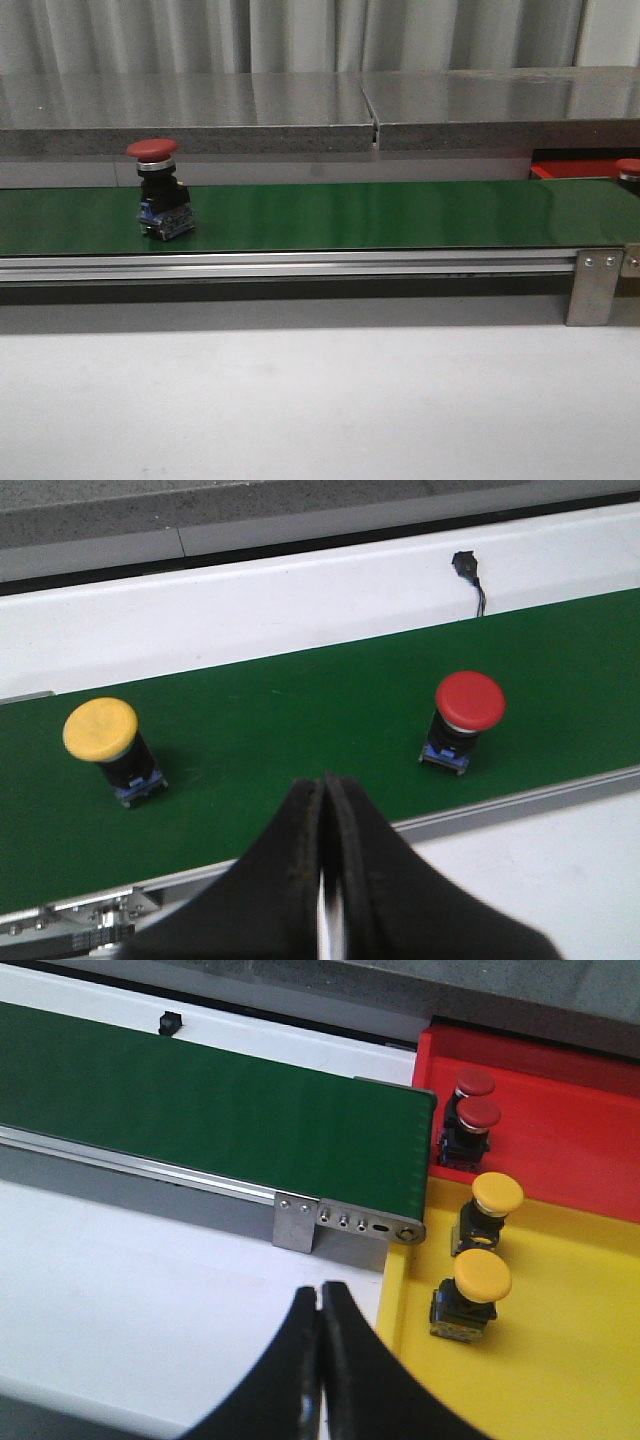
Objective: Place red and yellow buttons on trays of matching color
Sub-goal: 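Grasp a yellow button with the left gripper and set it on the belt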
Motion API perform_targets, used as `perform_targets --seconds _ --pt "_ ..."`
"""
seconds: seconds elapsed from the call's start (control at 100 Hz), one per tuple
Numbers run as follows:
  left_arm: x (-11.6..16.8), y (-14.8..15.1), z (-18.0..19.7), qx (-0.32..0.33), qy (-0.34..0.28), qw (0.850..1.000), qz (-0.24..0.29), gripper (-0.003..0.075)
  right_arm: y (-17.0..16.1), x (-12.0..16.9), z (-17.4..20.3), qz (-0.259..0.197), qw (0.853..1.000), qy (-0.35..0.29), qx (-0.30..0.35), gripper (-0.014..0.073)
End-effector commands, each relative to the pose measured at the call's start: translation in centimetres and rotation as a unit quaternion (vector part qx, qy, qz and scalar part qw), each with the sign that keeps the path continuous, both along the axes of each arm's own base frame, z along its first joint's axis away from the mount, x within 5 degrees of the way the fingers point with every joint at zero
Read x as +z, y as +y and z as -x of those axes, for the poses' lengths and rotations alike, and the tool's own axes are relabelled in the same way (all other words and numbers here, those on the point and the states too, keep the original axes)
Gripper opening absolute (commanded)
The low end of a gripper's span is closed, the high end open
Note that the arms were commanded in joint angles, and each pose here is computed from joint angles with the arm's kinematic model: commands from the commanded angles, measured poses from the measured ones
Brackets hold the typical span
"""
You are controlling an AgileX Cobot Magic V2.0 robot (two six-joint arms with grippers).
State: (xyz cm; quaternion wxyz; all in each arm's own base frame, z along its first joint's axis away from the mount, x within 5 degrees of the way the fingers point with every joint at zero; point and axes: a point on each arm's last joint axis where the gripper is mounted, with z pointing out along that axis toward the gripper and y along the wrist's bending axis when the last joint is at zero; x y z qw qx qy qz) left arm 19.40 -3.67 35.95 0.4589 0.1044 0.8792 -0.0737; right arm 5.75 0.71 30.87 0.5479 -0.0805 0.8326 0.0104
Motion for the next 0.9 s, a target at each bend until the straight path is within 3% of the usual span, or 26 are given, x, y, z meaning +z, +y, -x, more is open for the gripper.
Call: perform_targets --seconds 0.0,0.43,0.89 --pt "1.4 0.1 2.0 0.006 -0.066 0.997 0.03 -0.0019 0.0 1.3 -0.3 0.001 0.999 -0.049 0.001 -0.0121" --pt "-1.5 1.2 10.6 0.003 -0.136 0.99 0.044 -0.0019 0.2 1.3 -0.7 -0.001 0.999 -0.039 0.011 -0.0121" --pt "-1.9 1.3 11.4 0.002 -0.142 0.989 0.044 -0.0019 3.9 4.7 -7.1 0.011 0.992 0.039 0.118 -0.0121"
